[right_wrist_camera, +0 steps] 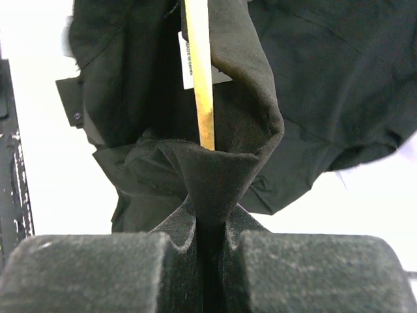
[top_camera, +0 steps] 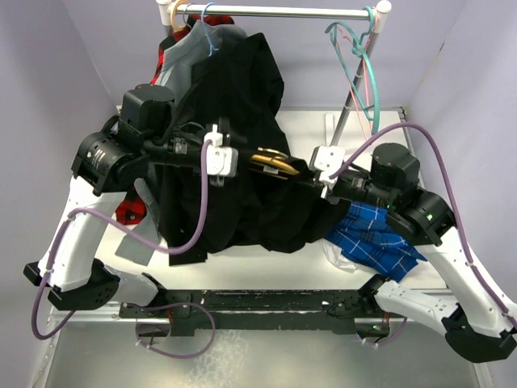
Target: Place the shirt on the hanger
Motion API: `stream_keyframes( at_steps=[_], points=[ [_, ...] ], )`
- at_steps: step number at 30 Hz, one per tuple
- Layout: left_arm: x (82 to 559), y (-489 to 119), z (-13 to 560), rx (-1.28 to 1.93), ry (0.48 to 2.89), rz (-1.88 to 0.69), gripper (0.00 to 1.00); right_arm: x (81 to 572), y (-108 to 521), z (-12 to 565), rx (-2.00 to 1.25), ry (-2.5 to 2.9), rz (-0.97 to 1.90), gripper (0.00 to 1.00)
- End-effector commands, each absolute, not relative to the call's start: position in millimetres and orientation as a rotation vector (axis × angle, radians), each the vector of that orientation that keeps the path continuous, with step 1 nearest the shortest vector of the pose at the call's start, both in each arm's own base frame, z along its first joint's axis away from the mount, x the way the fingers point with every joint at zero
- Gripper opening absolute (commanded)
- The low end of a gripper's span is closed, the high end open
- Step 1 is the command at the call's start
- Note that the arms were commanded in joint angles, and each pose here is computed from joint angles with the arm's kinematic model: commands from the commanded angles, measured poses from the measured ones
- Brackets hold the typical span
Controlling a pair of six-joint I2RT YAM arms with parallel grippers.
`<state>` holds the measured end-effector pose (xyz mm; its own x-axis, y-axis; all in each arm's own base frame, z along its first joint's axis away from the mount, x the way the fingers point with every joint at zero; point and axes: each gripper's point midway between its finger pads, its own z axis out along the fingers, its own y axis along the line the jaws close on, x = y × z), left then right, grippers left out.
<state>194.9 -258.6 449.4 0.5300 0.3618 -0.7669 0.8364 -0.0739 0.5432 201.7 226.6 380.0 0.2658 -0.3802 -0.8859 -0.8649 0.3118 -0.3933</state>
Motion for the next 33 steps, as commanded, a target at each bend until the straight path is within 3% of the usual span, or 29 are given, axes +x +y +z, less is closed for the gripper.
stream_keyframes(
  at_steps=[1,10,18,28,33],
  points=[
    [214,-260,476,1.587,0.981,-0.435,0.99,221,209,417,-0.998,1.384,0.437,0.0],
    [230,-214,573,1.359,0.913,-0.076,0.99,248,183,398,-0.775,1.662,0.327,0.0],
    [250,-145,682,0.859,0.894,0.221,0.99,288,185,445,-0.601,1.802,0.244,0.0],
    [244,-65,732,0.263,0.956,0.223,0.99,340,171,466,-0.344,1.849,0.043,0.0],
    [236,-49,733,0.153,0.971,0.184,0.99,354,152,488,-0.149,1.805,-0.048,0.0]
  ],
)
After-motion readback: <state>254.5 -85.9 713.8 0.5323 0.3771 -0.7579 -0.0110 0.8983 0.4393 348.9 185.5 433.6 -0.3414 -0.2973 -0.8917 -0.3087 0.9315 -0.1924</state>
